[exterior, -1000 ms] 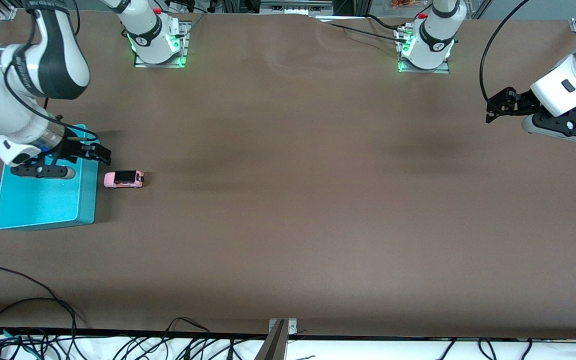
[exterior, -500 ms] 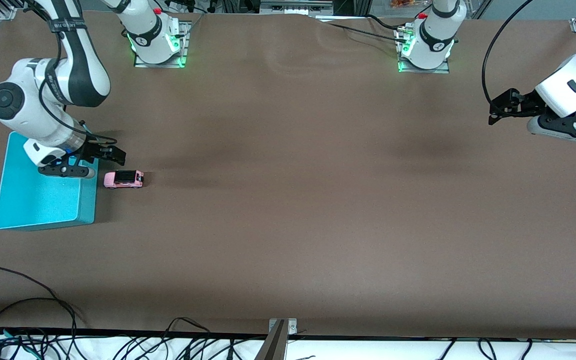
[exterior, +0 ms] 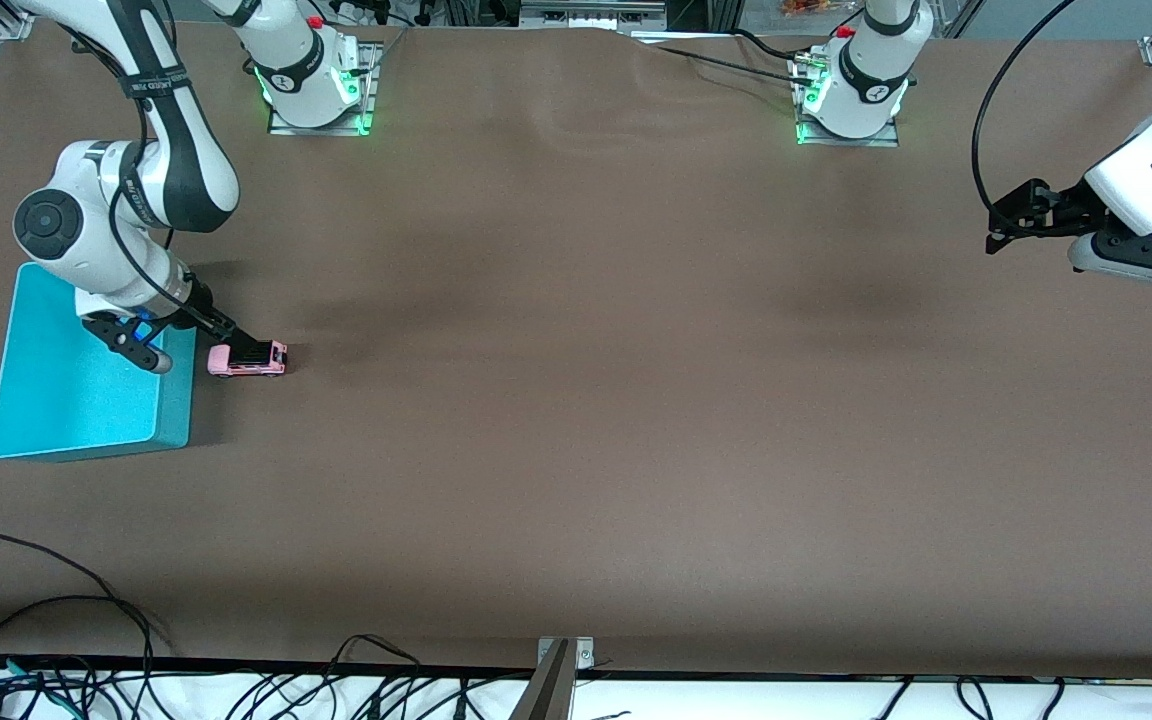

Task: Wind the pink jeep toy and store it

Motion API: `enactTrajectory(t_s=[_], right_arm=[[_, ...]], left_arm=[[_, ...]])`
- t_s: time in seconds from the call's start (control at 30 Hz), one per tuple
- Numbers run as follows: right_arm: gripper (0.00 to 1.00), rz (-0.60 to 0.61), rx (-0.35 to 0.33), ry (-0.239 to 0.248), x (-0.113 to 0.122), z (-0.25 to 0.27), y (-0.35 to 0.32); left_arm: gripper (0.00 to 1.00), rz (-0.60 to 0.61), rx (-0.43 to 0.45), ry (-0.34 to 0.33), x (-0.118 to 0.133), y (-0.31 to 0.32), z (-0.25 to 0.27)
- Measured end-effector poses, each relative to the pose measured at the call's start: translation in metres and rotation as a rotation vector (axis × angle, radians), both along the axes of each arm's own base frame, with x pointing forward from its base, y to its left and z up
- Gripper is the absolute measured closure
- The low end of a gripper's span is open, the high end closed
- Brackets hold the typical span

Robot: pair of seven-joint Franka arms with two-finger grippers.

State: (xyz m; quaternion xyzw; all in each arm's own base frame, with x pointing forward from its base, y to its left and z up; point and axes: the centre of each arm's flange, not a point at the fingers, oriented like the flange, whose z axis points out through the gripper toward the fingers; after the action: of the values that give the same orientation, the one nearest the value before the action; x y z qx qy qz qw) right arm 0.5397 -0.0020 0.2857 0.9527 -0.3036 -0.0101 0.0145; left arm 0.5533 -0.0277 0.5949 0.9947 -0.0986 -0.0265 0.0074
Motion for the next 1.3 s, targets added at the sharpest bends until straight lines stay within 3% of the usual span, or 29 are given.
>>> enactTrajectory(t_s=[0.3,0.63,0.97,1.3], right_arm=[[0.0,-0.304,-0.01,-0.019,0.003,-0.017,0.0],[0.0,-0.526,-0.017,-0.039,0.006,-0.042,-0.004],[0.0,-0.612,-0.016,-0.059,0.008,-0.057,-0.006],[0.0,-0.622,-0.025,-0.043,0.006,-0.075,-0.008]], left_arm=[[0.0,-0.005,0.0,0.009,0.003,-0.003,-0.005],[0.0,-0.005,0.0,0.01,0.003,-0.003,-0.006],[0.0,-0.005,0.0,0.01,0.004,-0.003,-0.006],[0.0,-0.005,0.0,0.01,0.004,-0.003,-0.006]])
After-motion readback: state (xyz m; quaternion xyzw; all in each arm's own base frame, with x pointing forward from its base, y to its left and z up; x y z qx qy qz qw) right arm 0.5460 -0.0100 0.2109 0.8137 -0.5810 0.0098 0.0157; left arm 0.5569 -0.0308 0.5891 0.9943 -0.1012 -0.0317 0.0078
